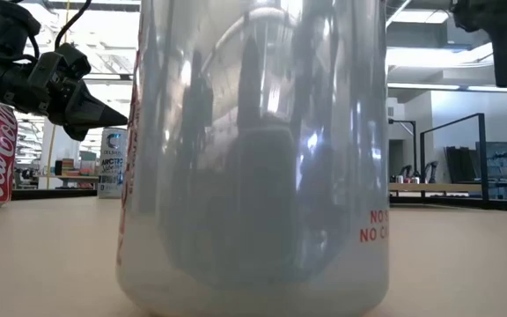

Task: Place canned beverage on shelf
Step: Put the white-pink soda can on the shelf align with the other white-pink soda can

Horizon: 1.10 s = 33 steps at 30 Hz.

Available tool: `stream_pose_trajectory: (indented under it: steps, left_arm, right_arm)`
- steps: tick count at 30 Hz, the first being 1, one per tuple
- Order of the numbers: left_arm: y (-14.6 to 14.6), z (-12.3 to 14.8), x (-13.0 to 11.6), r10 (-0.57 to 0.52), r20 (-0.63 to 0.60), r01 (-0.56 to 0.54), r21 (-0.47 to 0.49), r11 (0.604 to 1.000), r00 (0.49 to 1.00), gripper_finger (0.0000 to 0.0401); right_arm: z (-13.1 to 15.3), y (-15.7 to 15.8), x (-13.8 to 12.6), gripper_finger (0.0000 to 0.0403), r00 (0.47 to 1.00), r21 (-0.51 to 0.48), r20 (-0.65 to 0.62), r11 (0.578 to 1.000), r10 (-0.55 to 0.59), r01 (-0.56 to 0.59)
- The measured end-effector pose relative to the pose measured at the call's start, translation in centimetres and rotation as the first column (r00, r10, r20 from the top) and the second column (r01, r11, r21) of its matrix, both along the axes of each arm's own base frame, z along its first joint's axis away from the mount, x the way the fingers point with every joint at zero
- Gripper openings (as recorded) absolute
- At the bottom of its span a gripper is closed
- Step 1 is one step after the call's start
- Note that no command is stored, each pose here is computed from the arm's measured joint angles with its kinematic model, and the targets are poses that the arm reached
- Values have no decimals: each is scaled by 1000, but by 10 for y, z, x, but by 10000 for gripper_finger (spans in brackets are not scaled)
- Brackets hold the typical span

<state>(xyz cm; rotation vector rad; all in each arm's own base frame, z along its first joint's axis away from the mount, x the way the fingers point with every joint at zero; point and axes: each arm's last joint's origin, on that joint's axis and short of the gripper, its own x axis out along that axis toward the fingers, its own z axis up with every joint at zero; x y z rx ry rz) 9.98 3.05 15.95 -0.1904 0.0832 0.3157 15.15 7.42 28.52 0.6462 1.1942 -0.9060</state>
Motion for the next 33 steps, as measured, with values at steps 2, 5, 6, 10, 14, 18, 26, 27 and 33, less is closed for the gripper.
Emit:
stream_pose_trajectory:
  steps: [2,5,6,10,14,18,26,27,33]
  left_arm:
    - [0,0,0,0,0,0,0,1000,1000,0]
    - [0,0,0,0,0,0,0,1000,1000,0]
    - [0,0,0,0,0,0,0,1000,1000,0]
    - [0,0,0,0,0,0,0,1000,1000,0]
    - [0,0,0,0,0,0,0,1000,1000,0]
    - [0,0,0,0,0,0,0,1000,1000,0]
    - [0,0,0,0,0,0,0,1000,1000,0]
    - [0,0,0,0,0,0,0,1000,1000,0]
    - [0,0,0,0,0,0,0,1000,1000,0]
  right_arm:
    - [-2,1,2,368,1000,9,-28,1000,-3,3]
    - [-3,3,3,368,998,53,-49,998,25,-23]
    - [-4,4,3,368,998,72,-55,997,32,-28]
    - [-4,6,2,368,997,93,-67,995,42,-36]
    - [-4,8,1,368,997,93,-65,995,42,-36]
    - [-4,8,1,366,997,93,-66,995,51,-44]
    - [-4,11,5,299,992,111,-32,986,125,-121]
    - [-4,11,6,289,991,115,-24,985,131,-127]
    - [-2,16,16,276,942,99,67,937,329,-334]
